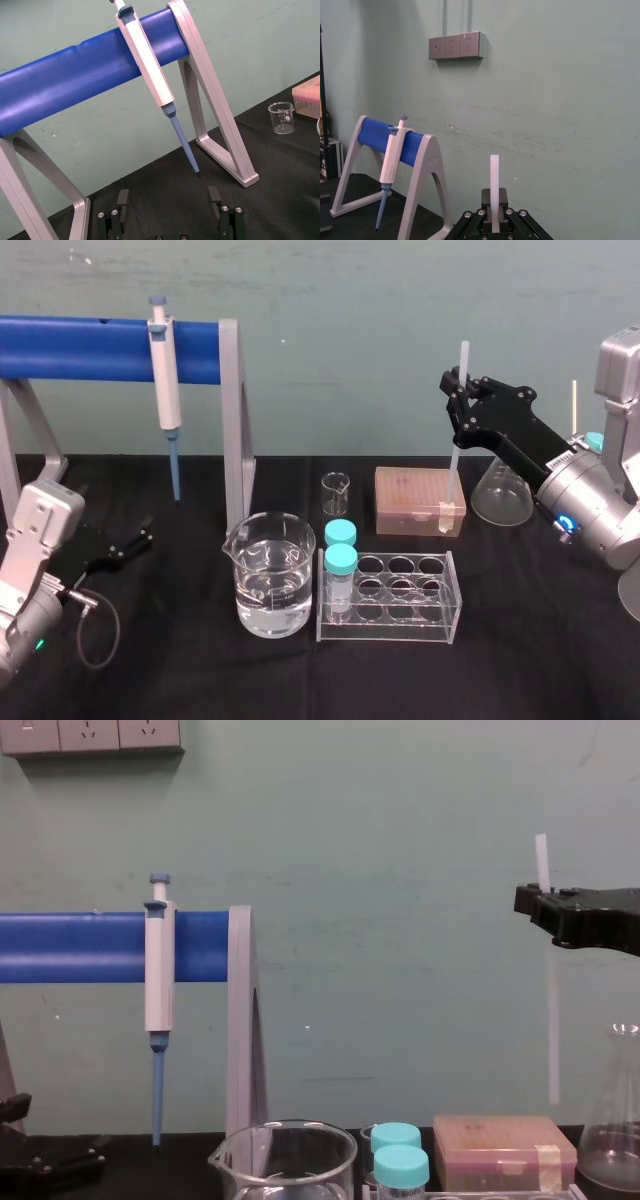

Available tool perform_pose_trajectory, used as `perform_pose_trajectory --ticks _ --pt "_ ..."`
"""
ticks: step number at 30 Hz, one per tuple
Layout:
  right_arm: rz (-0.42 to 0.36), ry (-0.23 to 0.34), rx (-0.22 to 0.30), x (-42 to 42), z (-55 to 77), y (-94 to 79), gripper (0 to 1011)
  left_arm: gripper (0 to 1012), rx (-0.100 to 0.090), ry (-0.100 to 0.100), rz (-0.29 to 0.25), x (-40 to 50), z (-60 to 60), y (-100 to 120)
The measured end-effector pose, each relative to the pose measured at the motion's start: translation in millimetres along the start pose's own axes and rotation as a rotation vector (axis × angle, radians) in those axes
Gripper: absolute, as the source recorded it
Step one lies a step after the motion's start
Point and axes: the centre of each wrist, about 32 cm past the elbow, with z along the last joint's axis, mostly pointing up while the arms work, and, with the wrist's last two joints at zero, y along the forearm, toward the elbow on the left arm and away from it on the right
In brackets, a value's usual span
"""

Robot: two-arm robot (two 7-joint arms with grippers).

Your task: Pick up the stirring rod with one hand, then place it down.

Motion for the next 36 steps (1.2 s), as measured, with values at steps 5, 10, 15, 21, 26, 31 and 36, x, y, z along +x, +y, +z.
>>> perform_pose_trajectory --ticks 5,10,15,21,26,31,36 --pt "-0.001 0.001 -0.003 0.6 -0.8 0.2 66 1000 0.0 0.0 0.0 0.0 0.0 0" --pt "-0.001 0.001 -0.006 1.3 -1.0 -0.2 66 1000 0.0 0.0 0.0 0.0 0.0 0" --pt "0.0 0.0 -0.007 1.8 -0.9 -0.5 66 1000 0.0 0.0 0.0 0.0 0.0 0" --pt "0.014 0.003 -0.011 2.8 -1.1 -2.0 66 1000 0.0 0.0 0.0 0.0 0.0 0" --pt "0.066 0.068 -0.012 8.1 -2.0 -2.9 66 1000 0.0 0.0 0.0 0.0 0.0 0" --pt "0.178 0.193 -0.009 22.1 -5.9 -3.4 66 1000 0.0 0.0 0.0 0.0 0.0 0" --pt "0.285 0.262 -0.017 34.9 -14.5 -3.6 66 1000 0.0 0.0 0.0 0.0 0.0 0"
